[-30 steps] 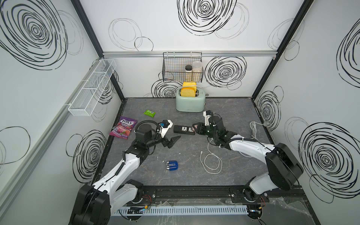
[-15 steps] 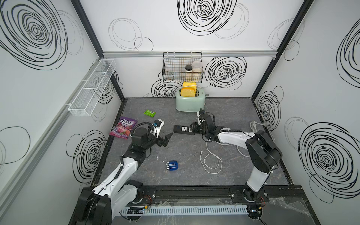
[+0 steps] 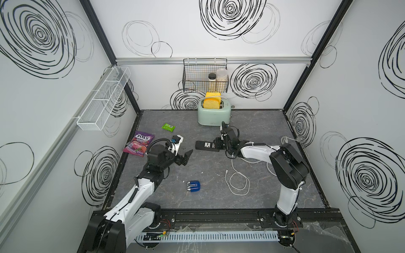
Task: Charge the electric shaver
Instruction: Insert the plug into the socket.
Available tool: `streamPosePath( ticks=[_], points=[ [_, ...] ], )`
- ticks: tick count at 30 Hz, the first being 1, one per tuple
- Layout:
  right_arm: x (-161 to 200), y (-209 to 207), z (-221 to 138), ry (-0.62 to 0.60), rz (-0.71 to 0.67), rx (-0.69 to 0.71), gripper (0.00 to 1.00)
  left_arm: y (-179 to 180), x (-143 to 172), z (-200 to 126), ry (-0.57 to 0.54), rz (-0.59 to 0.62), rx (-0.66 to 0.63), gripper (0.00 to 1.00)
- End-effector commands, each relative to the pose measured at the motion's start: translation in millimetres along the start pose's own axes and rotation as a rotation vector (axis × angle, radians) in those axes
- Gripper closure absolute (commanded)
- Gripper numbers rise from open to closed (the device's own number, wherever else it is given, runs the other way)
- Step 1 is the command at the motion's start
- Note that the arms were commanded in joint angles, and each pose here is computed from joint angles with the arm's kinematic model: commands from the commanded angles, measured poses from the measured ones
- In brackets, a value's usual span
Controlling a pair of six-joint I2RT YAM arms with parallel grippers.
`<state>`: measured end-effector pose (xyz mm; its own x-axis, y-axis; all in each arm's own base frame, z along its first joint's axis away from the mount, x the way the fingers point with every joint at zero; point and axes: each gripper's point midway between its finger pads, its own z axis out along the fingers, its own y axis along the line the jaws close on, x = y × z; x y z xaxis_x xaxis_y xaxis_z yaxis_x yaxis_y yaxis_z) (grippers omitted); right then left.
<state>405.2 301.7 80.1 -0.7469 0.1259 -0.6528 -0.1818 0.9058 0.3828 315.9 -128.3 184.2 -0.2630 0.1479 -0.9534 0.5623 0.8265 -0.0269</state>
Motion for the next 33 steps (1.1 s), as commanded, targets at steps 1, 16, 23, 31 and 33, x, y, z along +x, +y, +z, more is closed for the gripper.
streamPosePath(
  ticks=[1, 16, 23, 31, 33],
  points=[
    [6, -2, 7, 0.012, -0.001, 0.034, 1.00, 3, -3, -1, -0.025, 0.002, -0.013, 0.03],
    [60, -20, 36, 0.176, -0.242, 0.297, 1.00, 7, -3, 0, -0.029, 0.001, -0.020, 0.03],
    [103, -49, 50, 0.322, -0.268, 0.362, 1.00, 9, 2, -1, -0.021, -0.003, -0.028, 0.03],
    [138, -78, 53, 0.433, -0.322, 0.442, 1.00, 11, 5, 0, -0.016, -0.009, -0.032, 0.03],
    [136, -78, 54, 0.442, -0.367, 0.459, 1.00, 12, 5, 1, -0.016, -0.008, -0.032, 0.03]
  ],
)
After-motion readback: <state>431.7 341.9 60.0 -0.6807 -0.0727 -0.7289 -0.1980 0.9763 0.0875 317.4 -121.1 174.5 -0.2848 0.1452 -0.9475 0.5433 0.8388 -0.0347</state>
